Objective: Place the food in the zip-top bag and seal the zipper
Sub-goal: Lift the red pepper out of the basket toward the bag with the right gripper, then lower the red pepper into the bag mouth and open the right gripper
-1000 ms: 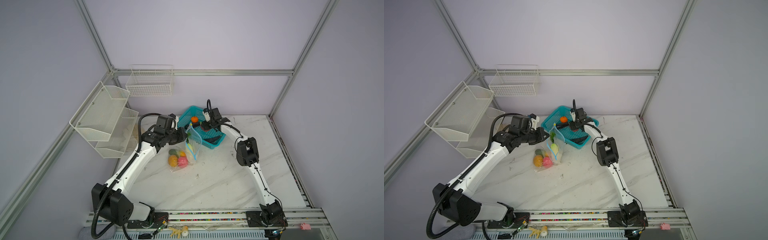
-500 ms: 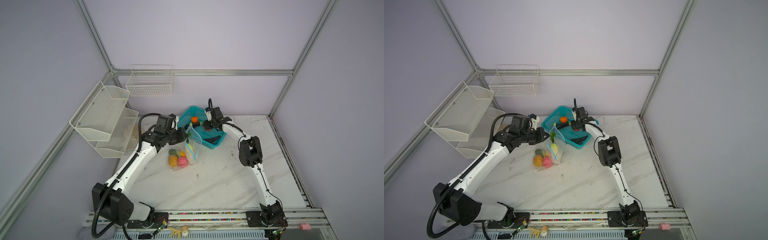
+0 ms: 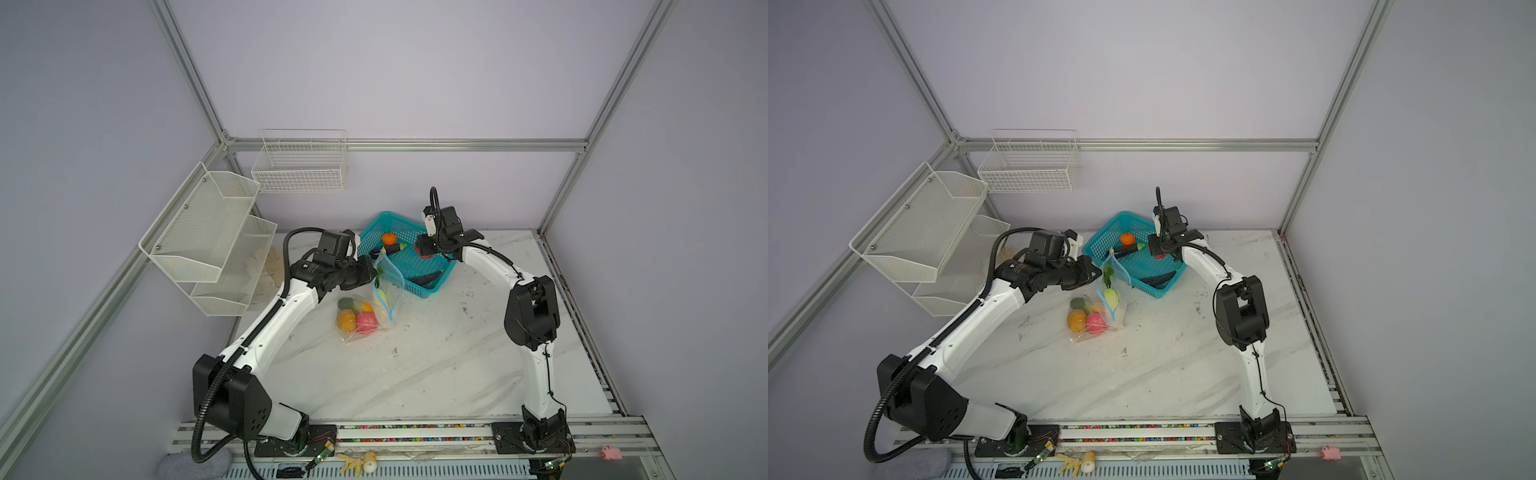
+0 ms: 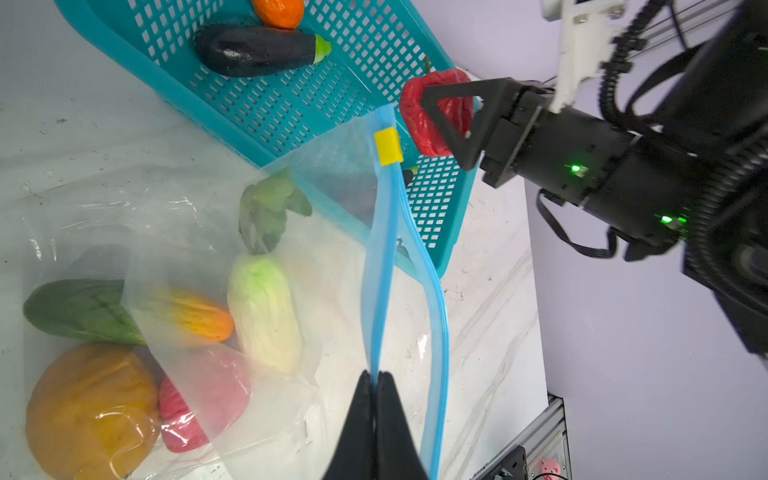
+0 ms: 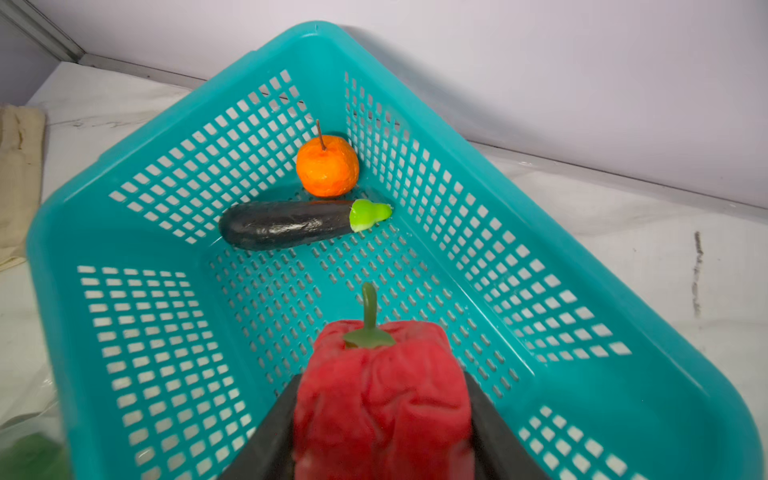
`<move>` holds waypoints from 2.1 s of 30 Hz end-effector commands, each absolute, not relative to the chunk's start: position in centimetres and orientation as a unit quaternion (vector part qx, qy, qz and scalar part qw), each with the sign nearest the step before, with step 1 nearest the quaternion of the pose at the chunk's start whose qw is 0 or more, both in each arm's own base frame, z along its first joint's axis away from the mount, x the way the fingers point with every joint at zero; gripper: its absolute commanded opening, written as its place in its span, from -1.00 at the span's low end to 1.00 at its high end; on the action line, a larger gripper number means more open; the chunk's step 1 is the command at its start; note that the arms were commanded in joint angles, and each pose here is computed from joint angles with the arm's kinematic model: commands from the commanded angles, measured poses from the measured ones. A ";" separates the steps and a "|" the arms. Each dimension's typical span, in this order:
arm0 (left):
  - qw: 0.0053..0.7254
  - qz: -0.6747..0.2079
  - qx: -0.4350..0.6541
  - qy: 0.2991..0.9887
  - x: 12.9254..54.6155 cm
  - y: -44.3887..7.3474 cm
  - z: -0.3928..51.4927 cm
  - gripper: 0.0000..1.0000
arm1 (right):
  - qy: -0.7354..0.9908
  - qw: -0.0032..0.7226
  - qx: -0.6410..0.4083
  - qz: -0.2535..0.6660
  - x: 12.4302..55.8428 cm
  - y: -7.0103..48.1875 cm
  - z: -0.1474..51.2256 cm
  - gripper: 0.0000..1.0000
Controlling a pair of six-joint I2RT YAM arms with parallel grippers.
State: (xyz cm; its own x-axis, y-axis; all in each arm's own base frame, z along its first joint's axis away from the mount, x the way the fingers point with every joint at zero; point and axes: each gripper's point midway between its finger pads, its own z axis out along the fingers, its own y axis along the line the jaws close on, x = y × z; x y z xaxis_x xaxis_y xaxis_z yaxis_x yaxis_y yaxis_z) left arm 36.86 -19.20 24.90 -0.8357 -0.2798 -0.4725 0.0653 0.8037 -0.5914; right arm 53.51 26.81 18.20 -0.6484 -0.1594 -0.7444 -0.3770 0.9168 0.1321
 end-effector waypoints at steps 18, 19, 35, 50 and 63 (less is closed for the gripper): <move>0.295 -0.322 -0.049 0.898 37.3 -19.5 26.2 -1.00 | 0.833 0.414 -0.215 0.297 37.6 33.1 29.8 -0.11; 0.294 -0.323 -0.050 0.899 37.2 -19.5 26.1 -1.00 | 0.832 0.411 -0.219 0.302 37.3 33.7 29.7 -0.11; 0.310 -0.333 -0.045 0.889 36.8 -19.7 27.9 -1.00 | 0.837 0.357 -0.238 0.339 35.8 37.8 25.8 -0.11; 0.328 -0.343 -0.038 0.879 35.8 -19.7 29.9 -1.00 | 0.852 0.314 -0.249 0.336 35.4 39.0 22.6 -0.01; 0.329 -0.341 -0.037 0.880 35.7 -19.7 29.8 -1.00 | 0.848 0.312 -0.256 0.343 35.0 39.4 23.0 0.27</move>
